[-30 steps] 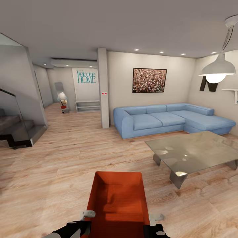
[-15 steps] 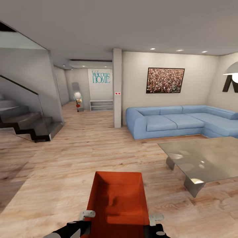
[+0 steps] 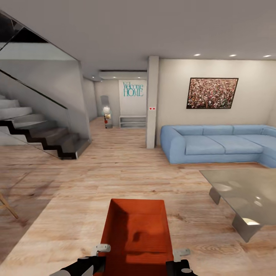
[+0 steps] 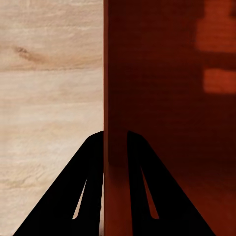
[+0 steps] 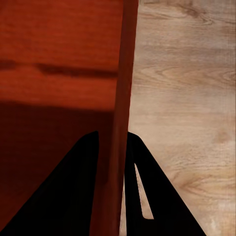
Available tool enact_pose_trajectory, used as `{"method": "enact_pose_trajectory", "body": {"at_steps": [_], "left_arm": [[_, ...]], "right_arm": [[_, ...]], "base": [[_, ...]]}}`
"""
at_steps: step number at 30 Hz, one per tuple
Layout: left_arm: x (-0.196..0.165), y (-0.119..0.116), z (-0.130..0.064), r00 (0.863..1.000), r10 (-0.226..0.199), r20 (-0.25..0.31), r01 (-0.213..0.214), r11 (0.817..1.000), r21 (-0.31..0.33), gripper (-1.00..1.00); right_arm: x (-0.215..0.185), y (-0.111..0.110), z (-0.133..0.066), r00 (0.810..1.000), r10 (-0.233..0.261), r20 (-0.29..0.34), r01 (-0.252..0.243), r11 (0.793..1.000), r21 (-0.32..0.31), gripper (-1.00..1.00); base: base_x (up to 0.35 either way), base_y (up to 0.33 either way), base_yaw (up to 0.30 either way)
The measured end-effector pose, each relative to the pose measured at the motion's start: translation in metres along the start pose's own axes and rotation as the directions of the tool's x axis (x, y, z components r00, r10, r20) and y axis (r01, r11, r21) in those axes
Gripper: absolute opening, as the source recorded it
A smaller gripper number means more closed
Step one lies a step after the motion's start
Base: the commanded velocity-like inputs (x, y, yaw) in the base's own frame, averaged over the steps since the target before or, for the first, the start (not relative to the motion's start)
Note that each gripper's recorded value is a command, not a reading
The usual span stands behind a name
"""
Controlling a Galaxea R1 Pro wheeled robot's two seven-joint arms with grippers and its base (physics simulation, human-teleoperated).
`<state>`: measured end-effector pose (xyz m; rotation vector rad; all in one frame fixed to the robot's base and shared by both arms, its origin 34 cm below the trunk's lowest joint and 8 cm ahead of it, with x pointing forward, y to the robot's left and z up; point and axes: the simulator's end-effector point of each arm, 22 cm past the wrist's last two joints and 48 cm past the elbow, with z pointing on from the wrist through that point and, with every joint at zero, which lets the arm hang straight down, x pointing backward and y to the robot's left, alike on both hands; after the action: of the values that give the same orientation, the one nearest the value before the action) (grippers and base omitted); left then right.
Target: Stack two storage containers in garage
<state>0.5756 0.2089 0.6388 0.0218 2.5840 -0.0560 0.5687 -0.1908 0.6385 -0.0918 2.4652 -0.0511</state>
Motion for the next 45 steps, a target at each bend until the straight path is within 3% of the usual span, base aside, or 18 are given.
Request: {"method": "enact_pose_trajectory", "body": {"at_steps": [18, 45], "left_arm": [[0.0000, -0.0001, 0.0000, 1.000, -0.001, 0.000, 0.001, 1.000, 0.000, -1.00], [0.0002, 0.0004, 0.0000, 1.000, -0.001, -0.001, 0.001, 1.000, 0.000, -1.00]], "right_arm": [[-0.0002, -0.0001, 0.0000, 1.000, -0.001, 0.000, 0.001, 1.000, 0.000, -1.00], [-0.0001, 0.0004, 0.0000, 1.000, -0.001, -0.001, 0.001, 1.000, 0.001, -1.00]], "base": [[0.000, 0.000, 0.262], [0.000, 0.000, 0.007]]}}
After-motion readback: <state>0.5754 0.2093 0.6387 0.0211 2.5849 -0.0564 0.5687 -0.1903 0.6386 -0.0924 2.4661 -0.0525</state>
